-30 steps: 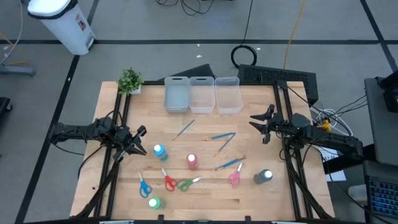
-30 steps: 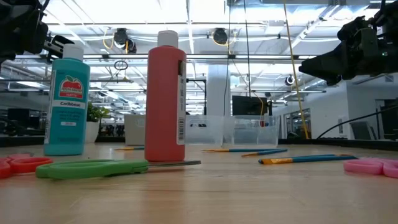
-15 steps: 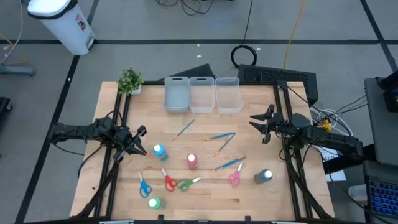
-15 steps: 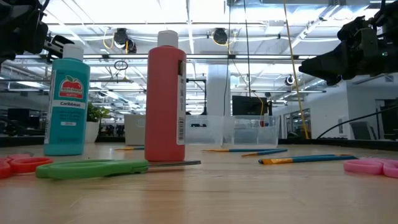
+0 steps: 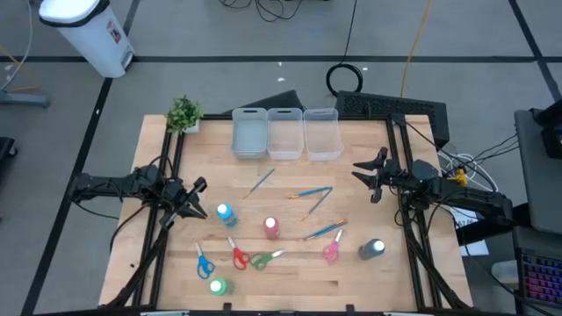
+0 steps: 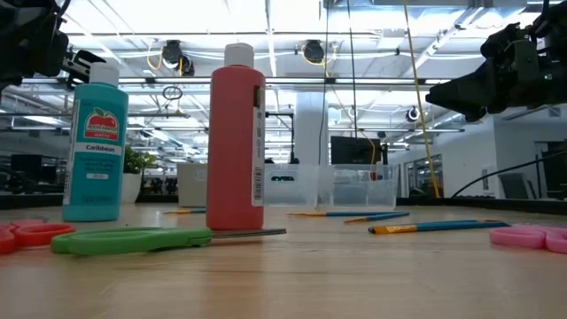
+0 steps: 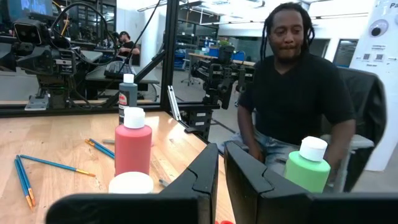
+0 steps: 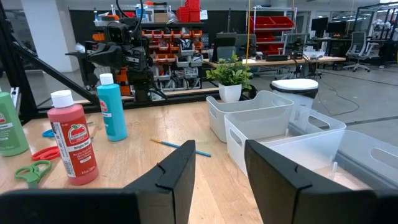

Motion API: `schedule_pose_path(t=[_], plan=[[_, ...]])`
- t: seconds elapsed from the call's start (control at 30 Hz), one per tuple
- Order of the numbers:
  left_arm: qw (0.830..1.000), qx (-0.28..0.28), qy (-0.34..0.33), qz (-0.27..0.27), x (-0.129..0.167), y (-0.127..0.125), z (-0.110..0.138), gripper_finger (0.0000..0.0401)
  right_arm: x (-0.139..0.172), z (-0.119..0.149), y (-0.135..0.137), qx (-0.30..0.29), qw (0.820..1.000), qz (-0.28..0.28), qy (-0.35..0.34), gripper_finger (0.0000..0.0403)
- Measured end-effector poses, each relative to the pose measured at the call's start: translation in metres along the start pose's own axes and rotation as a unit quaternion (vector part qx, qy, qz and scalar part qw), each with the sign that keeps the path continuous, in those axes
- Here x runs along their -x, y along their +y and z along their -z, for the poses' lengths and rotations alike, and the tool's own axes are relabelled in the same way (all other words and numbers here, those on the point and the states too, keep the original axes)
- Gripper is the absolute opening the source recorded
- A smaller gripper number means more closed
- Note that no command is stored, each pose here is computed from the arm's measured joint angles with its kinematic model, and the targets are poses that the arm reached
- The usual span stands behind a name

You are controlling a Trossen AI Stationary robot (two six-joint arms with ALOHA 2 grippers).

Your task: Pick & Place Paint Supplies

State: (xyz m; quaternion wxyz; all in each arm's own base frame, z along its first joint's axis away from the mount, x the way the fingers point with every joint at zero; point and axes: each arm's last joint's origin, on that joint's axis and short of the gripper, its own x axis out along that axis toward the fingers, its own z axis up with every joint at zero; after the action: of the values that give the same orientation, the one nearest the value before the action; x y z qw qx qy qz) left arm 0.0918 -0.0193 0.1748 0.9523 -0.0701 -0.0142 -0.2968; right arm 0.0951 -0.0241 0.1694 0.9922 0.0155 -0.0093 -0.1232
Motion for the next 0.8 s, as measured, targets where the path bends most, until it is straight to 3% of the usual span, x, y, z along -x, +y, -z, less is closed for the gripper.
schedule_pose_path(t=[0.57,0.8], plan=[[1.0,-0.006,-0.001,-0.001,0.0,0.0001,-0.0001,0.0033,0.0,0.0,0.0,0.0,1.0,0.0,0.0,0.013],[0.988,-0.144,-0.045,-0.044,0.0005,0.0009,-0.0093,0.0033,0.0,0.0,0.0,0.0,1.0,0.0,0.0,0.013]])
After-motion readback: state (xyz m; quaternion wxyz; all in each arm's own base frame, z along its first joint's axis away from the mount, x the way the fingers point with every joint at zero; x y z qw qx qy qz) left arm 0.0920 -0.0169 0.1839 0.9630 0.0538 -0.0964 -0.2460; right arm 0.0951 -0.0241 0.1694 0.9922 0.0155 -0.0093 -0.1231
